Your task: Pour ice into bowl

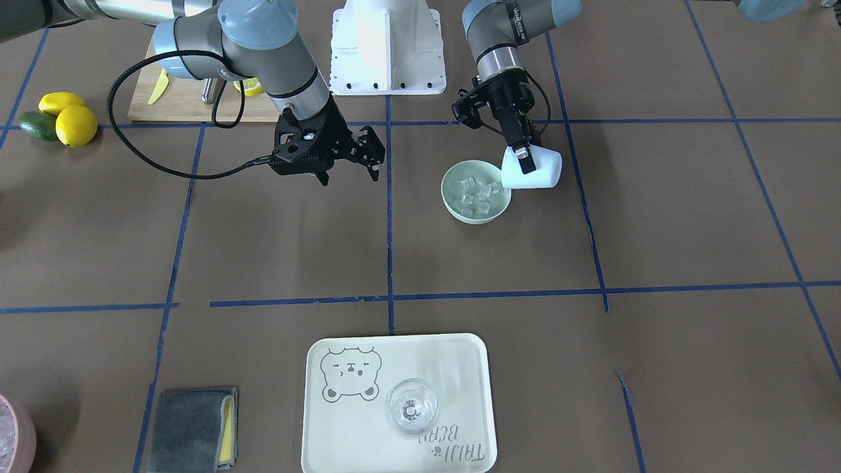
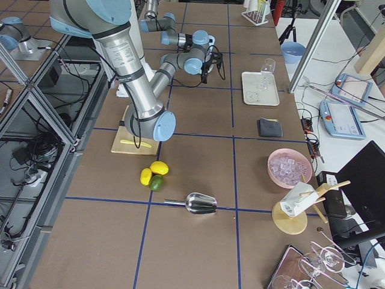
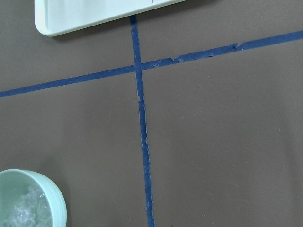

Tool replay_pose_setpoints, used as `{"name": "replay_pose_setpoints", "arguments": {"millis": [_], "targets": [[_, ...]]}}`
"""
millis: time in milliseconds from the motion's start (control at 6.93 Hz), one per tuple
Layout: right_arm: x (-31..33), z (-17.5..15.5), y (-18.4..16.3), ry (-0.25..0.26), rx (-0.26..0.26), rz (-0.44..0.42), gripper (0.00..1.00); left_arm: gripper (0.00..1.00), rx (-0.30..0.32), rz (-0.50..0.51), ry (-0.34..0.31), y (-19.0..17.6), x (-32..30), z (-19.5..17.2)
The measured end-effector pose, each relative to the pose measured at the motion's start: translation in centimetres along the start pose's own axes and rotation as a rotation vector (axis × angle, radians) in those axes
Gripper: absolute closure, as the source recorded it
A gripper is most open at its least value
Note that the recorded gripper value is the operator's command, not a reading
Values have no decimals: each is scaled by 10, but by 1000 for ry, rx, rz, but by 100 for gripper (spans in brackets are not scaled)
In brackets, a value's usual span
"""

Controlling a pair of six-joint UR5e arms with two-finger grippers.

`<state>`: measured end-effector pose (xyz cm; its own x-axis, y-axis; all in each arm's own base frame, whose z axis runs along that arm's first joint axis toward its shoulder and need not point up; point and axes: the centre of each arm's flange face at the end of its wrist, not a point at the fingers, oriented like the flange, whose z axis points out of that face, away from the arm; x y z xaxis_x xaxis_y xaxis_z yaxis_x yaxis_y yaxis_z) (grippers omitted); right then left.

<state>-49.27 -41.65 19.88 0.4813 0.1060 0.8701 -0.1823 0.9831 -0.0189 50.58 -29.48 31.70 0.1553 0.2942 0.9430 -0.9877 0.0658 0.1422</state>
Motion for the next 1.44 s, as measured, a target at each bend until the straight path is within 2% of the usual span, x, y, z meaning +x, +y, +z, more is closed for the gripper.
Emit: {"name": "replay_pose_setpoints", "arguments": {"millis": [433, 866, 1155, 1444], "targets": [[0, 0, 1, 1, -1, 2, 0, 100, -2, 28, -1, -1, 0, 0], [-1, 1, 2, 0, -2, 2, 0, 100, 13, -17, 14, 5, -16, -5], [-3, 3, 6, -1, -4, -1, 0, 100, 50, -137, 65, 17, -31, -10], [-5, 4, 10, -1, -8, -3, 0, 100, 140, -372, 143, 27, -40, -10]]}}
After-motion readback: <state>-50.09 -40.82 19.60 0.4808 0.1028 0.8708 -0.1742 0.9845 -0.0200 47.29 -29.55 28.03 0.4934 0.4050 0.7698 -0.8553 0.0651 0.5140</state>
